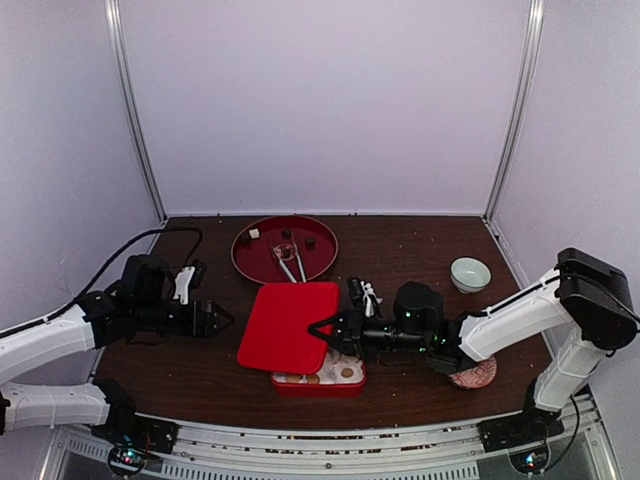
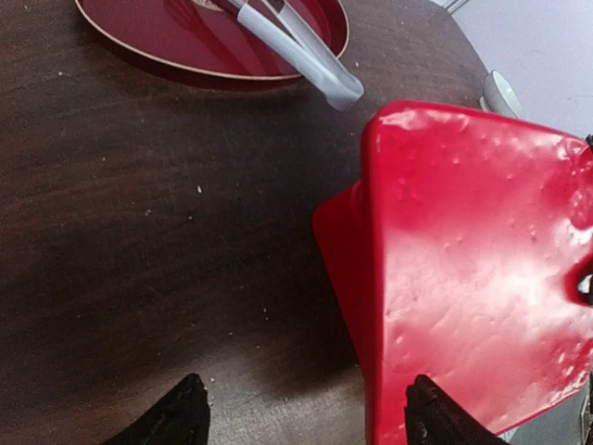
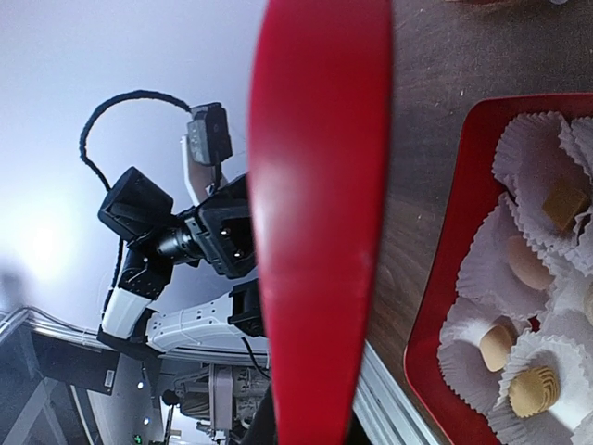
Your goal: Pack the chocolate
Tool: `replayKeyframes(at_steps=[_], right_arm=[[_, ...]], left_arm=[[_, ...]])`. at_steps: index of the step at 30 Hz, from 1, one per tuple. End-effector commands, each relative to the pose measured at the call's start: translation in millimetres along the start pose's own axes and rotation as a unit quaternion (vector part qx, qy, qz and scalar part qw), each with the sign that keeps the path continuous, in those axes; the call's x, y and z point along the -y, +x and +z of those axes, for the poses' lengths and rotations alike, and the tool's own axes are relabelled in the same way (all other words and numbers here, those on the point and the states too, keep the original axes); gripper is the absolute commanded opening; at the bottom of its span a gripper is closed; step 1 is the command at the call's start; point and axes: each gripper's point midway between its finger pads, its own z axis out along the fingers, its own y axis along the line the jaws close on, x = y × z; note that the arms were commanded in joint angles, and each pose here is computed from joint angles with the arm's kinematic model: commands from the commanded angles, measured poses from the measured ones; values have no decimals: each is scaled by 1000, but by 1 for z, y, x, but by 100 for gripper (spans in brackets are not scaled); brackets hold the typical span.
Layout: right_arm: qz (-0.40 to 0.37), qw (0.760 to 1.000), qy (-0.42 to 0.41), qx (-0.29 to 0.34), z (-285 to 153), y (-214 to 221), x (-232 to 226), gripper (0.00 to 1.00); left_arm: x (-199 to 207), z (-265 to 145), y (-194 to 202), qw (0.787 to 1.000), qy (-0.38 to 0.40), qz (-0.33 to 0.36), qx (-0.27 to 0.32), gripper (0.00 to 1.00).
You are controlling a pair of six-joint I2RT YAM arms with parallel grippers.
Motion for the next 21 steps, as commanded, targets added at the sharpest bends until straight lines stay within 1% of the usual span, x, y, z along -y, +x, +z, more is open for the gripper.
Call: replayKeyframes(at_steps=[1,7,13,16,21], right_arm=[[1,999,-32,-9,-4,-5,-25,4],[11,1000,5,-23,-19,-3,-4,5],[35,999,3,-34,-30,1,6,5],[48,998,2,-35,-35,2,11,5],[51,998,11,-35,-43,-1,20,5]], left_arm=[[6,14,3,1000,27,5,2,74],[15,40,18,999,41,15,-30,73],[38,67,31,995,52,43,-68,68],[42,74,34,995,53,41,-73,65],[42,74,32,995,55,39,-68,64]])
